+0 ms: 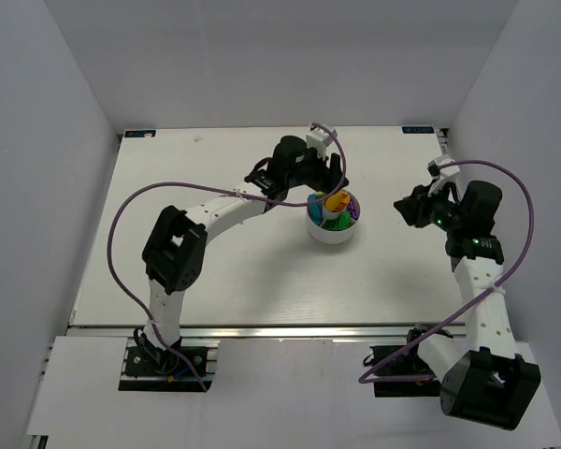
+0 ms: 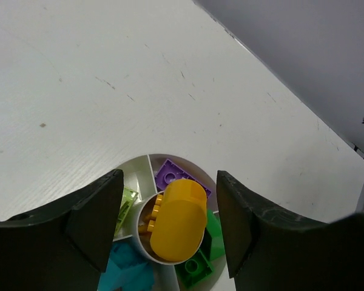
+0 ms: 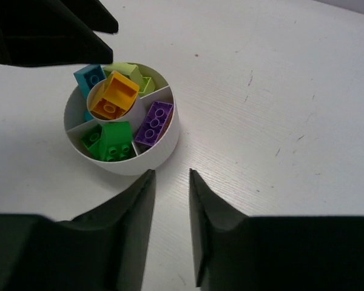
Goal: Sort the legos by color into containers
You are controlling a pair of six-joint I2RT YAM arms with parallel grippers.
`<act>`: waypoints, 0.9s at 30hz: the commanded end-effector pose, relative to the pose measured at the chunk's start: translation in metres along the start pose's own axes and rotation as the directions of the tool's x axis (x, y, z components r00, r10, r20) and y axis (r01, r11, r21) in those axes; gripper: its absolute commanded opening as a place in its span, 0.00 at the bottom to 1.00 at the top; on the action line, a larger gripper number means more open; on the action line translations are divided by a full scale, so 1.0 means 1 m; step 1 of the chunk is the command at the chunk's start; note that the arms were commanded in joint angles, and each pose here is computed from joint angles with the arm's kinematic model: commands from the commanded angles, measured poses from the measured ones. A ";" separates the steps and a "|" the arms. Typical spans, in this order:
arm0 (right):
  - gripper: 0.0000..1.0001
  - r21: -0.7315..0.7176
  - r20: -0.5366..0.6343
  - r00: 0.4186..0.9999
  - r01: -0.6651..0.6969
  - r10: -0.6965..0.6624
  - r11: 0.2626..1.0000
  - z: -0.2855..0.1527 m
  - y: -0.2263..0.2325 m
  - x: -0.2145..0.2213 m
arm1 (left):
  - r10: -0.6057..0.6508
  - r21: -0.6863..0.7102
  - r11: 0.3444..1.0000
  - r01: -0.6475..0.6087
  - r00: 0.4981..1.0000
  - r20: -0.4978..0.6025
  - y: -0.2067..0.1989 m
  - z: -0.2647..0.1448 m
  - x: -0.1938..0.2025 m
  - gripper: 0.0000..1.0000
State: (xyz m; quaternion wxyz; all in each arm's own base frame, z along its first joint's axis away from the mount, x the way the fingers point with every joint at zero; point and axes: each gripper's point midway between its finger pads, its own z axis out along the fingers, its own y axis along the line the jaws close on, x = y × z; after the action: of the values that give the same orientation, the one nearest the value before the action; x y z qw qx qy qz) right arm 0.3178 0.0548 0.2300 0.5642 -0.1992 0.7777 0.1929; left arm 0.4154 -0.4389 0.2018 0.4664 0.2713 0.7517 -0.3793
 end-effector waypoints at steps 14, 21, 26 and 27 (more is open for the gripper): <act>0.89 0.164 -0.016 0.999 -0.028 0.030 0.986 -0.010 -0.037 0.009 | 0.198 -0.302 0.940 -0.161 0.976 0.095 -0.005 -0.238 0.006 0.74; 0.89 0.288 -0.022 0.997 -0.066 0.075 0.955 -0.020 -0.048 0.033 | 0.283 -0.396 0.884 -0.250 0.959 0.026 0.007 -0.262 0.017 0.98; 0.89 0.299 0.005 0.999 -0.048 0.048 0.953 -0.024 -0.046 0.034 | 0.295 -0.413 0.869 -0.274 0.955 -0.014 0.014 -0.263 0.028 0.98; 0.89 0.304 0.013 1.000 -0.030 0.027 0.952 -0.026 -0.046 0.031 | 0.298 -0.420 0.865 -0.276 0.955 -0.014 0.015 -0.263 0.029 0.98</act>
State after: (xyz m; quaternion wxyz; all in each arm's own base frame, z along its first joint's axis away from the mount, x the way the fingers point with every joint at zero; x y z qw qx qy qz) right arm 0.3069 0.0070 0.1831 0.5507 -0.0986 0.8220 0.1067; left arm 0.2825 -0.2196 0.2407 0.5735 0.2640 0.7572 -0.1671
